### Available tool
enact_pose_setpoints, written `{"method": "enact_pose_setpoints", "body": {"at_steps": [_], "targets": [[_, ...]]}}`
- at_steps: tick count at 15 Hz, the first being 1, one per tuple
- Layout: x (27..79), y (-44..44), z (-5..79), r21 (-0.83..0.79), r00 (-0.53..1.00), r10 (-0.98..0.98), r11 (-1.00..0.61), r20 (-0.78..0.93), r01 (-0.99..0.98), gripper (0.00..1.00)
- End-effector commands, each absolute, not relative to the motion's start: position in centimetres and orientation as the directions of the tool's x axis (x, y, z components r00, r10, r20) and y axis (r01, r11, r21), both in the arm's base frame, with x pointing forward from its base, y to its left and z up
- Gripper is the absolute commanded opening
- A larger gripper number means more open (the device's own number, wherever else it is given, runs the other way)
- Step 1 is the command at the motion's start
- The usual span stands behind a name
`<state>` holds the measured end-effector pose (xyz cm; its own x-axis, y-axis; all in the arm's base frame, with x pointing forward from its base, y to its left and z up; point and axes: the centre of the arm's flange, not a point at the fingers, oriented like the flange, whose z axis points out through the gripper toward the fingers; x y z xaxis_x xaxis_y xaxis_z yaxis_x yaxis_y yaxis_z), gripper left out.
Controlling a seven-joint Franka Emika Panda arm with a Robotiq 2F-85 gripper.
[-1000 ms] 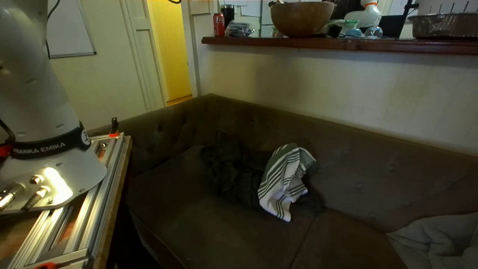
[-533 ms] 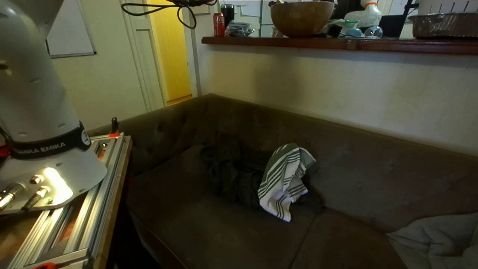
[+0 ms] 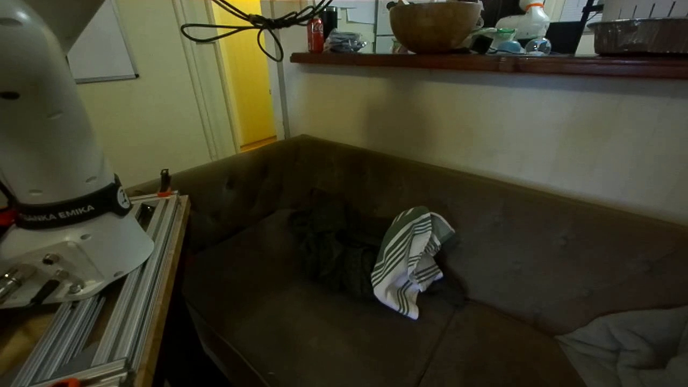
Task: Put the white book on the sofa.
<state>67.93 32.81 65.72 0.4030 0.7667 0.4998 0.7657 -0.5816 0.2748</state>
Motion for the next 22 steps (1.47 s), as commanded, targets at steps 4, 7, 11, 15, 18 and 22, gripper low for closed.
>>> {"method": "enact_pose_setpoints", "body": {"at_steps": [4,7,11,15,18,22], "targets": [[68.3,32.9,65.9,0.294,0.523,0.718,-0.679,0.459,0.673,1.0],[69.2,34.2,64.8,0.282,0.642,0.619,-0.782,0.453,0.555,1.0],[70.0,37.1,63.2,0.298,0.651,0.528,-0.848,0.545,0.438,1.0],[70.9,38.4,63.2,0.327,0.591,0.447,-0.895,0.672,0.305,1.0],[71.6,38.8,62.6,0.339,0.598,0.474,-0.881,0.647,0.33,1.0],[69.7,37.3,61.3,0.333,0.582,0.469,-0.883,0.664,0.331,1.0]]}}
